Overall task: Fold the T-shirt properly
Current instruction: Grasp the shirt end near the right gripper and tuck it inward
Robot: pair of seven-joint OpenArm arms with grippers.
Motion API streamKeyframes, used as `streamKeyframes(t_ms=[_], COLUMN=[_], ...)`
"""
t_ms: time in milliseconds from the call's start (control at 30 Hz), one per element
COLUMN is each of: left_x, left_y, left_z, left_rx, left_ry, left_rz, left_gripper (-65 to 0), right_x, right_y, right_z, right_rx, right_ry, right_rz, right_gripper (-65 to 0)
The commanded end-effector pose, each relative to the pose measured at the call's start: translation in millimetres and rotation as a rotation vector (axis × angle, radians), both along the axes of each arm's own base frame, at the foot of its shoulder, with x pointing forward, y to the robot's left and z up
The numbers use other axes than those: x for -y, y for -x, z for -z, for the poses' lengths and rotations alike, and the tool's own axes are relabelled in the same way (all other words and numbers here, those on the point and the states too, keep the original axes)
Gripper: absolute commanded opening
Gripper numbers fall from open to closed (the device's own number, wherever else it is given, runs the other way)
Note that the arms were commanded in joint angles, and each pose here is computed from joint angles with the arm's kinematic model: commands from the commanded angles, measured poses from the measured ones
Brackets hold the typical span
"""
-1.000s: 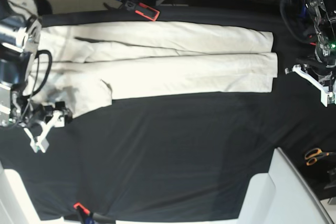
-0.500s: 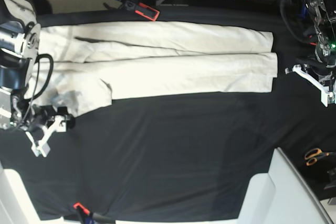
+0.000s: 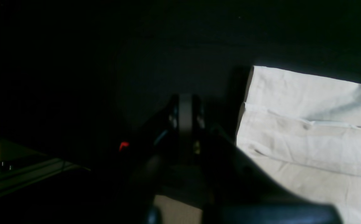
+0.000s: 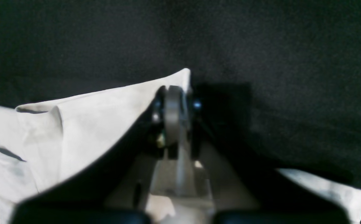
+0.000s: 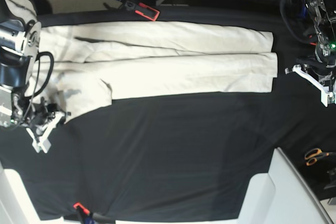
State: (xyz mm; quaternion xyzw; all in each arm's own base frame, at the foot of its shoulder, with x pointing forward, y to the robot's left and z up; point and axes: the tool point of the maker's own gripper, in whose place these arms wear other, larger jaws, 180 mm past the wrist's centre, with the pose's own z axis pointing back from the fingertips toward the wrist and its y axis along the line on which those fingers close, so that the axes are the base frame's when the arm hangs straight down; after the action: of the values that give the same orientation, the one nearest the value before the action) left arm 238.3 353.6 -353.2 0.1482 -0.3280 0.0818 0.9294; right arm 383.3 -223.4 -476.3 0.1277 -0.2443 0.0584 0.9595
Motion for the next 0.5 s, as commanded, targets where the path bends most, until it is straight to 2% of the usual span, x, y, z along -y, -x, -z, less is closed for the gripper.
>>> streamKeyframes(t_ms=[0, 233, 467], left_x=[-7.1, -6.7, -6.7], left_y=[-6.0, -5.9, -5.9], left_z=[-12.5, -12.1, -12.1], left_rx=[0.034, 0.034, 0.034], left_ry=[-0.032, -0.031, -0.031], left_rz=[0.002, 0.001, 0.001], left_gripper=[-65.0, -65.0, -65.0], right_x=[7.9, 9.4, 27.6], right_y=[-16.2, -13.0, 1.4], right_z=[-15.9, -15.8, -36.7], right_rx=[0.052, 0.026, 0.009], right_ry=[0.005, 0.017, 0.158], right_rz=[0.009, 0.0, -0.053], right_gripper=[-65.0, -64.4, -64.4])
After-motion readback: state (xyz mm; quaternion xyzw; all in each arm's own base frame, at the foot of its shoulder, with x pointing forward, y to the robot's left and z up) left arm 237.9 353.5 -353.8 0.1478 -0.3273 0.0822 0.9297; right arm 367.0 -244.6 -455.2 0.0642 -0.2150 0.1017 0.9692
